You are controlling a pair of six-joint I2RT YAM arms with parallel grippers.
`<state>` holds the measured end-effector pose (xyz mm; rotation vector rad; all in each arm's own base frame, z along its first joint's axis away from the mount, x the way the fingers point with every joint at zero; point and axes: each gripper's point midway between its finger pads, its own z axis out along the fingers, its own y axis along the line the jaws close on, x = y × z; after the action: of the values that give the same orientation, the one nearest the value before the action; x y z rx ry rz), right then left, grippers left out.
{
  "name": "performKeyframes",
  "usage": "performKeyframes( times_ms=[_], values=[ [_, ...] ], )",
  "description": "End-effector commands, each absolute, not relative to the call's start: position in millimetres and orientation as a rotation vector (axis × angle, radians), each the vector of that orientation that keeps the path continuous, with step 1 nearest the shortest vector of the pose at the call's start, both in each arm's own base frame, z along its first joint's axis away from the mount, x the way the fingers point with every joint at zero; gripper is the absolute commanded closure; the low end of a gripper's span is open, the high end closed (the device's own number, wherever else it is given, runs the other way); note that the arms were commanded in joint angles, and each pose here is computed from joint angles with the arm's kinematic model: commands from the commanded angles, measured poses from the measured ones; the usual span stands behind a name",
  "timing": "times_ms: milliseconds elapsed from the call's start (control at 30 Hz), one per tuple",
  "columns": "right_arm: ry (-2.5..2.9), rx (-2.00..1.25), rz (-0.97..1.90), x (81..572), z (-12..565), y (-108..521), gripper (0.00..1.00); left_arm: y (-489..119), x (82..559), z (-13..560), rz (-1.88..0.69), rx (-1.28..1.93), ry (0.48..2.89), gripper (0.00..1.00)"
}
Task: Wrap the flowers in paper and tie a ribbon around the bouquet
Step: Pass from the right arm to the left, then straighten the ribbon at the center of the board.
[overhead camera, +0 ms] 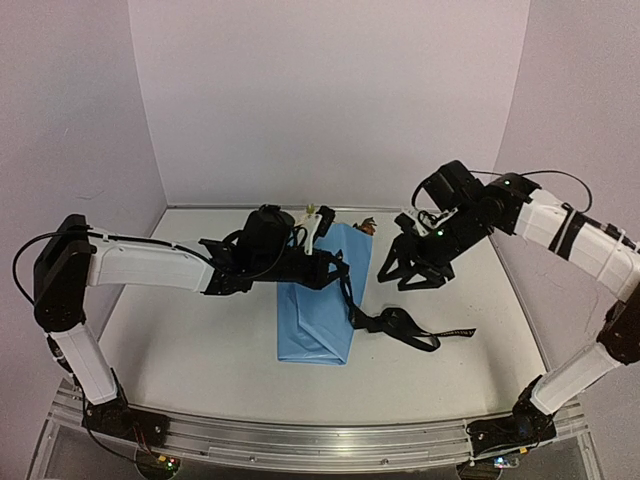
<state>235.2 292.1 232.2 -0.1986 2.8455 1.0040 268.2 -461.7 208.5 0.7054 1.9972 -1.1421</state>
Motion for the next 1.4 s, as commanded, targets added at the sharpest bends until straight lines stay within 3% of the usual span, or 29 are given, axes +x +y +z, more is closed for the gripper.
performKeyframes(
  times_ms=[0, 133, 367, 700, 933, 1233, 1367],
  values=[
    [2.880, -0.240, 0.665, 226, 196, 224, 0.44, -440, 278, 226, -1.118, 0.534, 1.980, 1.00],
    [2.987, -0.229, 0.441, 226, 144, 182, 0.43, -433, 267, 216, -1.152, 0.547, 2.006, 1.00],
    [3.077, -0.411, 0.164, 250, 94, 167, 0.42, -430, 254, 212, -1.178, 0.601, 2.027, 1.00],
    [3.160, -0.293, 0.093, 310, 56, 179, 0.49, -428, 251, 211, -1.171, 0.625, 2.036, 1.00],
    [3.229, -0.165, 0.125, 325, 31, 184, 0.52, -428, 249, 210, -1.179, 0.625, 2.043, 1.00],
    [3.298, -0.006, 0.196, 322, 9, 196, 0.66, -427, 249, 210, -1.180, 0.612, 2.050, 1.00],
    [3.326, 0.040, 0.218, 315, 4, 197, 0.86, -423, 250, 210, -1.166, 0.591, 2.054, 1.00]
  ],
)
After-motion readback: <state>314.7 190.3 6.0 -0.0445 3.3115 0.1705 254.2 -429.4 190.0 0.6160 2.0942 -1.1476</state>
